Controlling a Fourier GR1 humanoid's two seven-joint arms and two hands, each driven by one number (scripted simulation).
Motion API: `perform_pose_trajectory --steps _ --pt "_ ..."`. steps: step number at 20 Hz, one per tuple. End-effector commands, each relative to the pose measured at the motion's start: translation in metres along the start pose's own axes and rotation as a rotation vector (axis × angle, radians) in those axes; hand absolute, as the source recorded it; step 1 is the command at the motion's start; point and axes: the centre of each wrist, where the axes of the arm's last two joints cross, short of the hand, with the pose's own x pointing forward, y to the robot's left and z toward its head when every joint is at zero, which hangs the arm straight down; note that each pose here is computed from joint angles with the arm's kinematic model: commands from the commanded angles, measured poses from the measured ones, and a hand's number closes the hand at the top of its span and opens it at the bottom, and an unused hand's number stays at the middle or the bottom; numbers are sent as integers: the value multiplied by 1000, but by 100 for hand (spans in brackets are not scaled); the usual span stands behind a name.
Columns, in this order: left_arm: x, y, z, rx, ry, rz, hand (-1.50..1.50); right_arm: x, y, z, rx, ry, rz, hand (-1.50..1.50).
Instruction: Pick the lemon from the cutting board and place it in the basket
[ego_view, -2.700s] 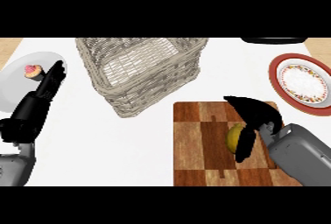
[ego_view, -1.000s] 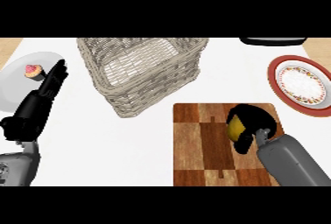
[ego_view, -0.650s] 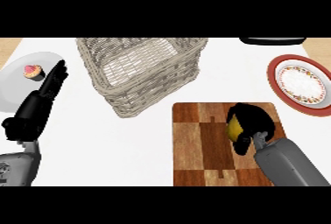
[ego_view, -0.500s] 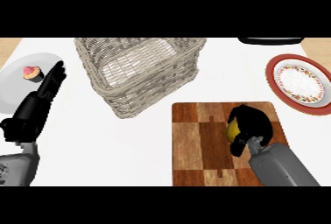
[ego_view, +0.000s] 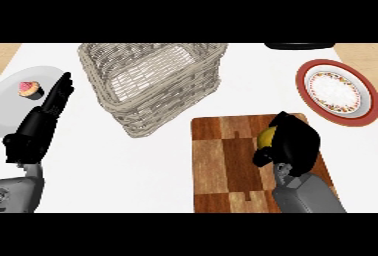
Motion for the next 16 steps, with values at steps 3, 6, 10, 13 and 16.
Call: perform_pose_trajectory --steps 3,6,10,13,16 --pt "5 0 -3 -5 -20 0 0 34 -73 39 -343 45 -436 150" --pt "6 -12 -4 -25 -14 3 0 58 -114 68 -410 -42 -557 150" --pt "17 -13 -8 -39 -46 6 0 81 -155 99 -518 -103 -538 150" --pt "14 -11 -5 -54 -42 17 0 112 -181 94 -503 -149 -545 150" --pt "9 -11 -14 -58 -59 9 0 137 -196 95 -461 -184 -569 150"
